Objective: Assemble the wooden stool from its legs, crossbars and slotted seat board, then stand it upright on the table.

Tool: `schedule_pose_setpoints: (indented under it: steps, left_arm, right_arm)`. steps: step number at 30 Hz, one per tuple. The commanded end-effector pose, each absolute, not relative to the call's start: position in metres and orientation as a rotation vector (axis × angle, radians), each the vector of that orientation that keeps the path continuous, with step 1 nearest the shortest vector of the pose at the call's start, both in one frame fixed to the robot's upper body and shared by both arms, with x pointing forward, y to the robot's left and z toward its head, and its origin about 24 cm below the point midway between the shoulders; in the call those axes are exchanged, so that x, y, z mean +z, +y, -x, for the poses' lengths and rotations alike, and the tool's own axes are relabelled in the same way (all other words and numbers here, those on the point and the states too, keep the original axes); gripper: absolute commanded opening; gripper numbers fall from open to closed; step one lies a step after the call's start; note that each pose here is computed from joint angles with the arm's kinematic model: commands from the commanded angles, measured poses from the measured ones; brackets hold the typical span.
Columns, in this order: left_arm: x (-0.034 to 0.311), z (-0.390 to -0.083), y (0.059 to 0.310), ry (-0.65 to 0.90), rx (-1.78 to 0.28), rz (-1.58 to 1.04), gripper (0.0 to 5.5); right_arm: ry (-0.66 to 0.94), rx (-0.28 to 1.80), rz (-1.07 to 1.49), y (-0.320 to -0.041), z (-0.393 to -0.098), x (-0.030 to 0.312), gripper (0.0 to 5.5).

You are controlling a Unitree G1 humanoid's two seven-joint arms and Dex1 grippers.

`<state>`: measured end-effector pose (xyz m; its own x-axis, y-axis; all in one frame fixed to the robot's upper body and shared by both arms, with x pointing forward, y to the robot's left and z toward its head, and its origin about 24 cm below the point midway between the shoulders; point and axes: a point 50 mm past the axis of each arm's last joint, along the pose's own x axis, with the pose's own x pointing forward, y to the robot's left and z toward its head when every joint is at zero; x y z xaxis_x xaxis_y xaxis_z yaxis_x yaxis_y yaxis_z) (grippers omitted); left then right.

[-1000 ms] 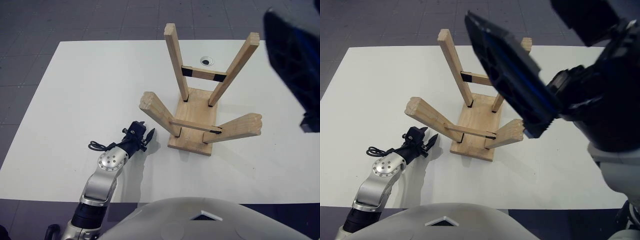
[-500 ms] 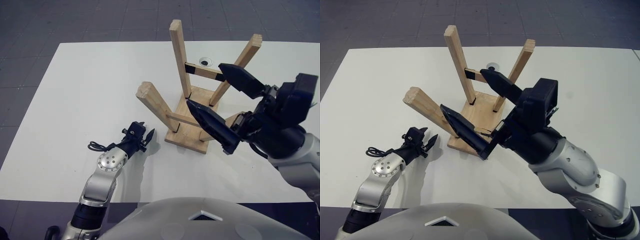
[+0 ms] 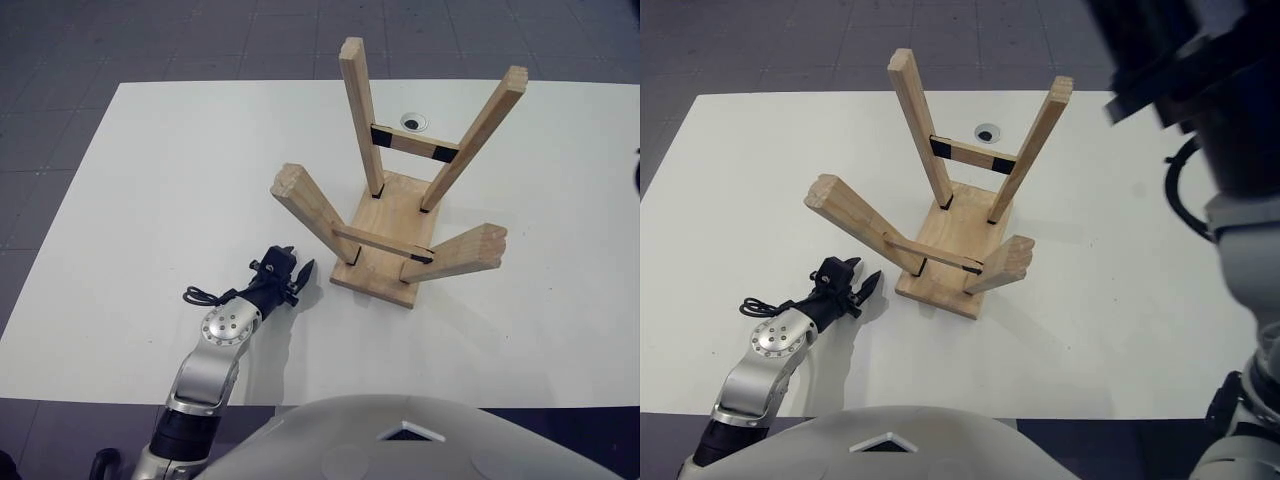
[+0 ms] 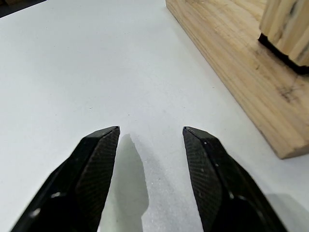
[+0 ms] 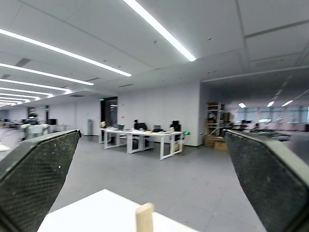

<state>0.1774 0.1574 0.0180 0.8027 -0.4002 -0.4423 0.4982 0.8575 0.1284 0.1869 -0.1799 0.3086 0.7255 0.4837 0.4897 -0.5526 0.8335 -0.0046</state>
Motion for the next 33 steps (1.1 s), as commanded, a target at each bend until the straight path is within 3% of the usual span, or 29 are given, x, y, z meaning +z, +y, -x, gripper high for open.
schedule_pose_setpoints:
  steps: [1,5,9,11,15,22,24,33]
  left_arm:
    - [0.016,-0.17,0.165,0.449,-0.5,-0.288,2.44]
    - [0.016,-0.161,0.182,0.493,-0.517,-0.346,2.44]
    - [0.017,-0.155,0.187,0.519,-0.585,-0.403,2.44]
    - [0.019,-0.149,0.182,0.528,-0.665,-0.392,2.44]
    - [0.02,-0.142,0.17,0.557,-0.76,-0.341,2.44]
    - [0.019,-0.144,0.167,0.554,-0.761,-0.357,2.44]
    - [0.02,-0.145,0.163,0.544,-0.772,-0.351,2.44]
    - [0.024,-0.141,0.156,0.527,-0.807,-0.342,2.44]
  right_arm:
    - [-0.518,0.425,-0.083,-0.217,-0.196,0.315,5.46]
    - [-0.435,0.255,-0.007,-0.259,-0.227,0.291,5.46]
    - [-0.206,0.16,0.07,-0.287,-0.288,0.228,5.46]
    - [-0.071,0.156,0.116,-0.289,-0.314,0.186,5.46]
    - [0.096,0.257,0.163,-0.261,-0.343,0.128,5.46]
    - [0.217,0.382,0.283,-0.224,-0.357,0.072,5.46]
    - [0.246,0.413,0.422,-0.216,-0.356,0.055,5.46]
    - [0.292,0.422,0.693,-0.212,-0.351,0.027,5.46]
